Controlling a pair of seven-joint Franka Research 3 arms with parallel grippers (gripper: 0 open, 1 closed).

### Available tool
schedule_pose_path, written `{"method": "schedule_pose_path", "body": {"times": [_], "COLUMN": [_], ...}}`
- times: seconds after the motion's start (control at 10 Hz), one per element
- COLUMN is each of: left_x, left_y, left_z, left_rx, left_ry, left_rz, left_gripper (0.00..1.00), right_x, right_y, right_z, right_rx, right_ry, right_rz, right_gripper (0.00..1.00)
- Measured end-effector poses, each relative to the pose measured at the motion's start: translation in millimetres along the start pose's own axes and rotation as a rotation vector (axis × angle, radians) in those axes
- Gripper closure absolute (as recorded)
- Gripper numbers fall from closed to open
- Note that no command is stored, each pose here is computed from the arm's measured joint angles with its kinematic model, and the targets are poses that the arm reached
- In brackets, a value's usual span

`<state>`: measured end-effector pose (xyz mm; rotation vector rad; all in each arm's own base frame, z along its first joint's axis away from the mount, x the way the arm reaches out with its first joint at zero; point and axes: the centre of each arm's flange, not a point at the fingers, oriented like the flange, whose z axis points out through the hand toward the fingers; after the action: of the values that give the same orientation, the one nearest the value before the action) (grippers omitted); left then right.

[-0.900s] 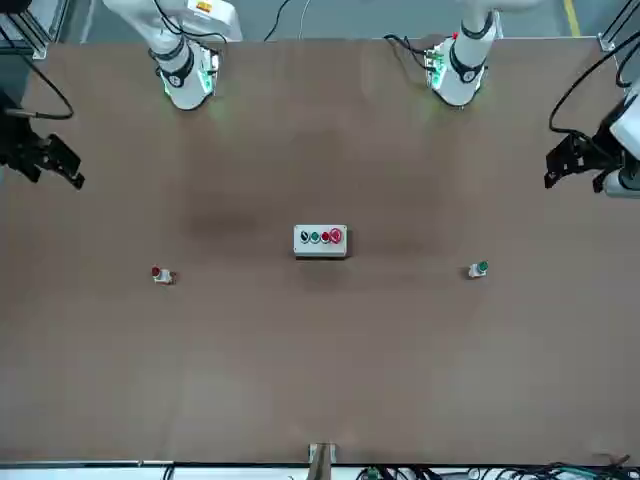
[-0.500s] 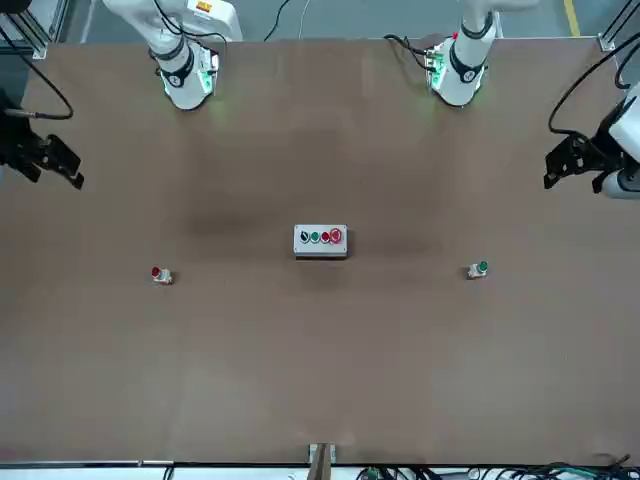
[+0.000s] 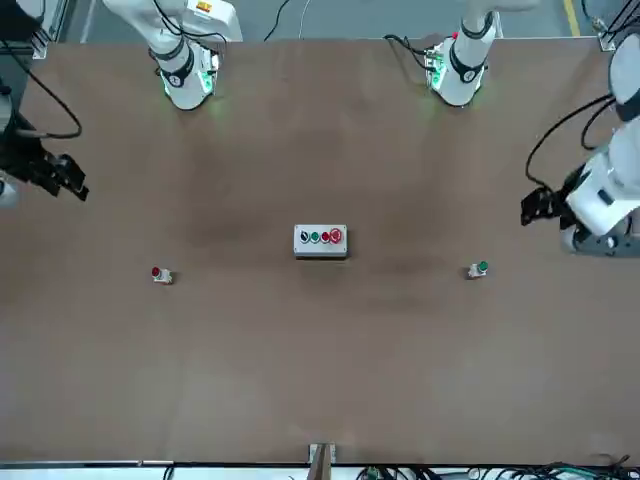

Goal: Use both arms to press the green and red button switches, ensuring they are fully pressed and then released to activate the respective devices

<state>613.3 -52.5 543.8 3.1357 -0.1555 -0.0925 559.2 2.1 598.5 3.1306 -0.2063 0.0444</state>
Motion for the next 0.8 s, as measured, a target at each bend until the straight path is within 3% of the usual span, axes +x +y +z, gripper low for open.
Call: {"method": "schedule_pose_path", "body": {"times": [0.1,0.2,0.4,0.6,0.8], "left_x": [3.9,5.5,0.8,-4.4,-9.6], "left_y": [-0.1,-0.3,-3.8,-5.9,-6.3], "left_z": [21.1,42.7,84.8,123.1,158.4], "left_rx": [0.0,0.0,0.0,0.001,0.001], "left_ry": [0.009,0.021,0.025,0.032,0.035], "left_rz": [0.0,0.001,-0.004,-0.007,-0.008], "left_gripper": [0.44,0.58,0.87,0.98,0.99], "right_x": [7.7,12.4,16.0,21.0,24.9], "right_y": [-0.8,-1.5,-2.0,-2.8,-4.3], "right_z": [18.8,34.0,47.9,68.1,112.6], "right_rx": [0.001,0.002,0.003,0.006,0.007], "right_ry": [-0.001,0.001,0.003,0.017,0.002], "right_rz": [-0.001,-0.001,-0.001,-0.001,-0.003], "right_gripper": [0.58,0.62,0.91,0.91,0.91]}}
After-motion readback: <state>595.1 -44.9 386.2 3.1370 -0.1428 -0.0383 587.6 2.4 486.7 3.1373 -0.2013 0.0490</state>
